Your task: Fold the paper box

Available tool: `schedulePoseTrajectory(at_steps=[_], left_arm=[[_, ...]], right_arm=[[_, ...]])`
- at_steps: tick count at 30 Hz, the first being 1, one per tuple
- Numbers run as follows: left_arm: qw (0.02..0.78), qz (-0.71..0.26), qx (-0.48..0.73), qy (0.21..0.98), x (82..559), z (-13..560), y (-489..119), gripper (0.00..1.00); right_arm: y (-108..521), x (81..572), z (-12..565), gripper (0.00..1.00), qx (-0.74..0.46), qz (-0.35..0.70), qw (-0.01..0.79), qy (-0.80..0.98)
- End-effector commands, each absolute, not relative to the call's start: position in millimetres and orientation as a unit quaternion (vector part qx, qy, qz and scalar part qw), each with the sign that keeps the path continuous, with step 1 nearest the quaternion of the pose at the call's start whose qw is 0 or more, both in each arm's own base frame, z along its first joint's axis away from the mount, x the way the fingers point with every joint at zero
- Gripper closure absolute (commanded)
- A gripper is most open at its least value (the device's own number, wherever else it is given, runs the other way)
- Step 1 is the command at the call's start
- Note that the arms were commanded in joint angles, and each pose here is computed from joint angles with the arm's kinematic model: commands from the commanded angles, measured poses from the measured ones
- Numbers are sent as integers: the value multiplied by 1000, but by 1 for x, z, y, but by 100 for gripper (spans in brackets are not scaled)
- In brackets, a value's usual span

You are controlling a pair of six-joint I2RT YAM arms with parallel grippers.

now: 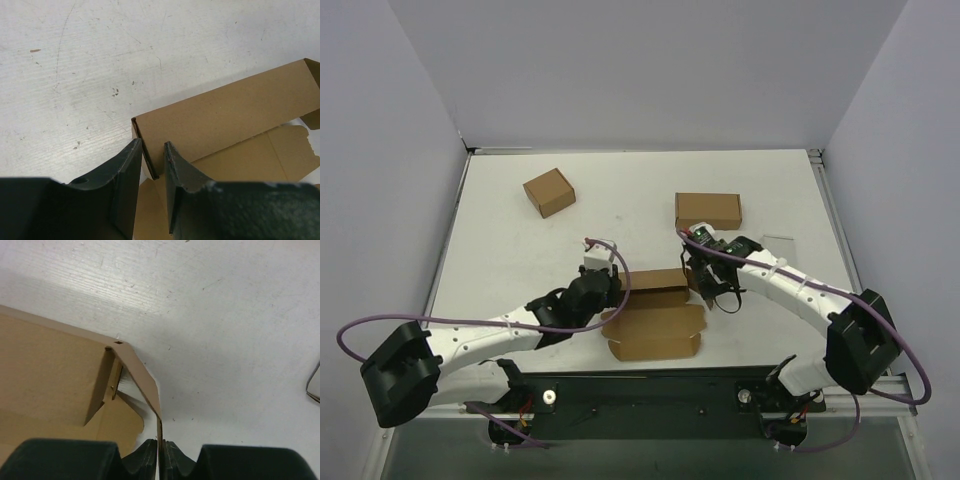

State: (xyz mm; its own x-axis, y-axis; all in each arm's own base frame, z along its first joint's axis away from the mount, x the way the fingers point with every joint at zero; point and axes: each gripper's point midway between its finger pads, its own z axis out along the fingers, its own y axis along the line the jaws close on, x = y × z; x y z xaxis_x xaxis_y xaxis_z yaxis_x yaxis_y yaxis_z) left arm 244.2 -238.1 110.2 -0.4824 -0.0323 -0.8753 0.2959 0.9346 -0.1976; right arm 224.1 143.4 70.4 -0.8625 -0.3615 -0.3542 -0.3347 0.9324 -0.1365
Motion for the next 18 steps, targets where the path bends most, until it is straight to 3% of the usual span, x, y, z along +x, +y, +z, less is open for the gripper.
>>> schedulePoseTrajectory(at_steps=[1,9,14,15,18], left_arm=[[499,-164,88,847,247,118,-248,66],[498,-153,88,849,251,122,-253,66],[499,-152,89,849,251,123,-254,66],[497,-151,90,850,250,121,-254,66],[500,-144,89,850,252,125,-252,66]], right_arm=[[152,214,91,87,-173,7,195,965],[185,195,94,95,-149,101,148,973],[182,197,86,98,-144,78,149,975],[179,198,84,97,-141,68,152,976],[167,201,87,67,-119,47,175,976]])
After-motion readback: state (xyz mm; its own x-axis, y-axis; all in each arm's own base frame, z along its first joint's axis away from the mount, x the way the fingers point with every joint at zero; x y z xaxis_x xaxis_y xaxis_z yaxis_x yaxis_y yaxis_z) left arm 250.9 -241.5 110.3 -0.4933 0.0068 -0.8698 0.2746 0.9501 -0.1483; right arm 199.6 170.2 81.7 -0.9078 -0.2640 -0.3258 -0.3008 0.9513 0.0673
